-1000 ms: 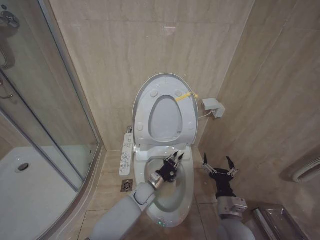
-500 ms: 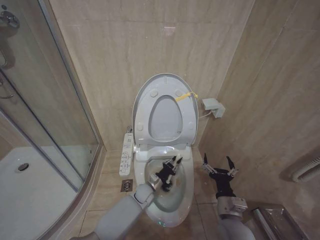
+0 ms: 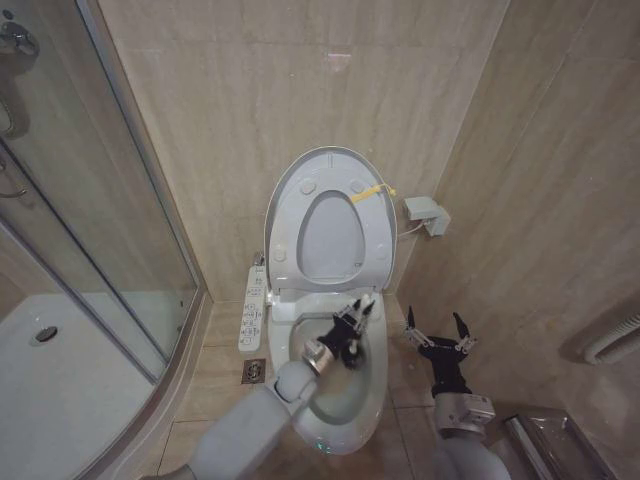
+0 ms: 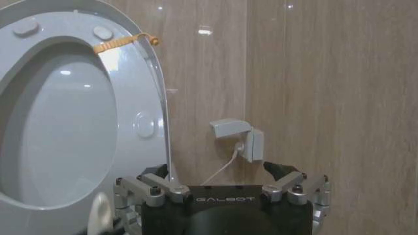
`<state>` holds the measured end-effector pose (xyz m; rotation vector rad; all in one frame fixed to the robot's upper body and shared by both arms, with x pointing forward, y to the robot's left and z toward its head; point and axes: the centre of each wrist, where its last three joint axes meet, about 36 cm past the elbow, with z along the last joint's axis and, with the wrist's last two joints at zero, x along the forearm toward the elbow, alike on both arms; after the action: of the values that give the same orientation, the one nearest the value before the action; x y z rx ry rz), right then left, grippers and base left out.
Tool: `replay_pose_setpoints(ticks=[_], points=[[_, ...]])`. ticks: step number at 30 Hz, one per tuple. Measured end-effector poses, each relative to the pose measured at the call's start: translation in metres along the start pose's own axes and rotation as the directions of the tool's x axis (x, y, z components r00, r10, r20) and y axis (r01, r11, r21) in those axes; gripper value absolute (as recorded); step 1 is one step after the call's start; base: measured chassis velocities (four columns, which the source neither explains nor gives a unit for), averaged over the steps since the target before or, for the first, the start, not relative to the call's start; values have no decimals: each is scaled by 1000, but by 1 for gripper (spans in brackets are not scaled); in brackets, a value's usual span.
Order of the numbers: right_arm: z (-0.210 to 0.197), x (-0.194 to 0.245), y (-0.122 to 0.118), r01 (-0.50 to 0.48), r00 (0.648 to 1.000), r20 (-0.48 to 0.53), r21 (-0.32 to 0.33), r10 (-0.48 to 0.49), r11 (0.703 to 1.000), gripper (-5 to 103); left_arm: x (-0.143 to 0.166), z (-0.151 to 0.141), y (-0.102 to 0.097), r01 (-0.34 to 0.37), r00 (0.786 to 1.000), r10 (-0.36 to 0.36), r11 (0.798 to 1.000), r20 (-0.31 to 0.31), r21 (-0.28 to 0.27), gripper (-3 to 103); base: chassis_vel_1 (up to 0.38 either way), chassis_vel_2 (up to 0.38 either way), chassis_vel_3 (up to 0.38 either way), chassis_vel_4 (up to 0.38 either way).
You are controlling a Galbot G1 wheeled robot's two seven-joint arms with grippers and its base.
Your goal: Open the toilet lid, clean the toilet bowl with a toilet brush, close the toilet lid, and flush.
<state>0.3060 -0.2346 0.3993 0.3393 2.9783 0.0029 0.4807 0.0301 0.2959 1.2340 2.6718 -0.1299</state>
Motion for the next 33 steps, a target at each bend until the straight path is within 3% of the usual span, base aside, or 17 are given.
replay_pose_setpoints(ticks=[4, 6, 10, 13, 19, 22, 26, 29, 33], points=[[0, 0, 0, 0, 1000, 0, 0, 0, 1000, 100, 13, 18, -2, 16, 999, -15, 1000, -51, 25, 21, 0, 0, 0, 0], [0, 0, 0, 0, 1000, 0, 0, 0, 1000, 100, 21, 27, 6, 25, 996, -25, 1000, -82, 2, 21, 0, 0, 0, 0], [0, 0, 0, 0, 1000, 0, 0, 0, 1000, 100, 32, 39, 42, 28, 991, -43, 992, -124, -125, 21, 0, 0, 0, 0], [0, 0, 0, 0, 1000, 0, 0, 0, 1000, 100, 32, 32, 49, 31, 993, -47, 990, -112, -138, 21, 0, 0, 0, 0], [0, 0, 0, 0, 1000, 0, 0, 0, 1000, 100, 16, 1, 30, 20, 999, -23, 995, -24, -95, 21, 0, 0, 0, 0], [0, 0, 0, 0, 1000, 0, 0, 0, 1000, 100, 11, -13, 2, -7, 1000, 8, 999, 19, -41, 21, 0, 0, 0, 0], [0, 0, 0, 0, 1000, 0, 0, 0, 1000, 100, 16, -8, -21, -23, 1000, 23, 1000, 7, 8, 21, 0, 0, 0, 0], [0, 0, 0, 0, 1000, 0, 0, 0, 1000, 100, 24, 5, -21, -14, 1000, 14, 1000, -25, 12, 21, 0, 0, 0, 0], [0, 0, 0, 0, 1000, 0, 0, 0, 1000, 100, 39, 23, -5, 14, 997, -15, 1000, -78, -4, 21, 0, 0, 0, 0]])
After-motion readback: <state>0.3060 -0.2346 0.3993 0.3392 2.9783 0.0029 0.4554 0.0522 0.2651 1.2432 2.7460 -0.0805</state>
